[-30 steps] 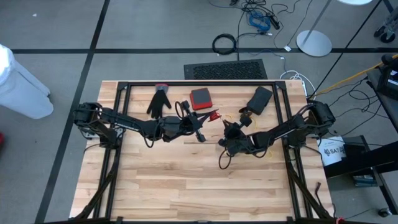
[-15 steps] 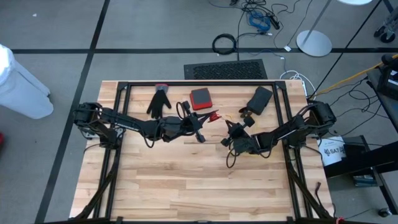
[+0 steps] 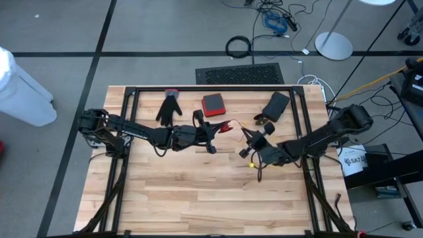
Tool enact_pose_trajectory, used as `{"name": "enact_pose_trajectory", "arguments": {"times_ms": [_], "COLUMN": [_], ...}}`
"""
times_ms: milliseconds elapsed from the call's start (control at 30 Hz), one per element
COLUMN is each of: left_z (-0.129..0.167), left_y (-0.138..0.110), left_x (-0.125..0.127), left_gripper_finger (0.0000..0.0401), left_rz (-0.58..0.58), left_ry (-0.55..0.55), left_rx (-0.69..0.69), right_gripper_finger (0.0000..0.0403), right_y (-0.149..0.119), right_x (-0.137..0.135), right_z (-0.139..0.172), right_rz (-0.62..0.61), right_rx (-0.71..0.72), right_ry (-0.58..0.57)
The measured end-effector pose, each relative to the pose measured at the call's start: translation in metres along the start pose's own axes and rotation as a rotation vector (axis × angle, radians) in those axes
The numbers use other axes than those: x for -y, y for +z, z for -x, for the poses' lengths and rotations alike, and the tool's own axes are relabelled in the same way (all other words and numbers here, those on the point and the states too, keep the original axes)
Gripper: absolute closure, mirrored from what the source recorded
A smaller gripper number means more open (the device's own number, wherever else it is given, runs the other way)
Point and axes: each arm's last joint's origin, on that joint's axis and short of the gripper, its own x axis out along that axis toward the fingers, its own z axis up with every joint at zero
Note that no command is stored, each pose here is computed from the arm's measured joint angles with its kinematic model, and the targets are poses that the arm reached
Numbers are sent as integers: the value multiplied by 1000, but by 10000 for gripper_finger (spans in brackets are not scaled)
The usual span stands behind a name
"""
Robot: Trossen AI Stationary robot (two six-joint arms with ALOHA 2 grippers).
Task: Coil cords
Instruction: Coil the red wire onto the spool
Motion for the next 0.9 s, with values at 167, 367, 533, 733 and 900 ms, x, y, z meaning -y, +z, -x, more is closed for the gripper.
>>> {"name": "enact_pose_trajectory", "arguments": {"times_ms": [167,367,533,733,900], "left_z": [-4,-14,-17,-18,-17], "left_y": [-4,-13,-10,-7,-7], "left_x": [-1,6,6,2,3], "left_gripper_finger": [393,393,393,393,393], "left_rz": [-2,18,62,89,111], "left_ry": [7,13,48,70,67], "left_rx": [-12,-20,34,69,68], "right_gripper_finger": [403,403,403,403,403], "right_y": [10,18,18,20,26], "right_x": [-5,-11,-18,-33,-42], "right_z": [7,6,1,-12,-21], "right_rz": [-17,-43,-47,-18,-1], "right_rx": [53,121,117,121,135], "right_ry": [92,198,231,215,198]}}
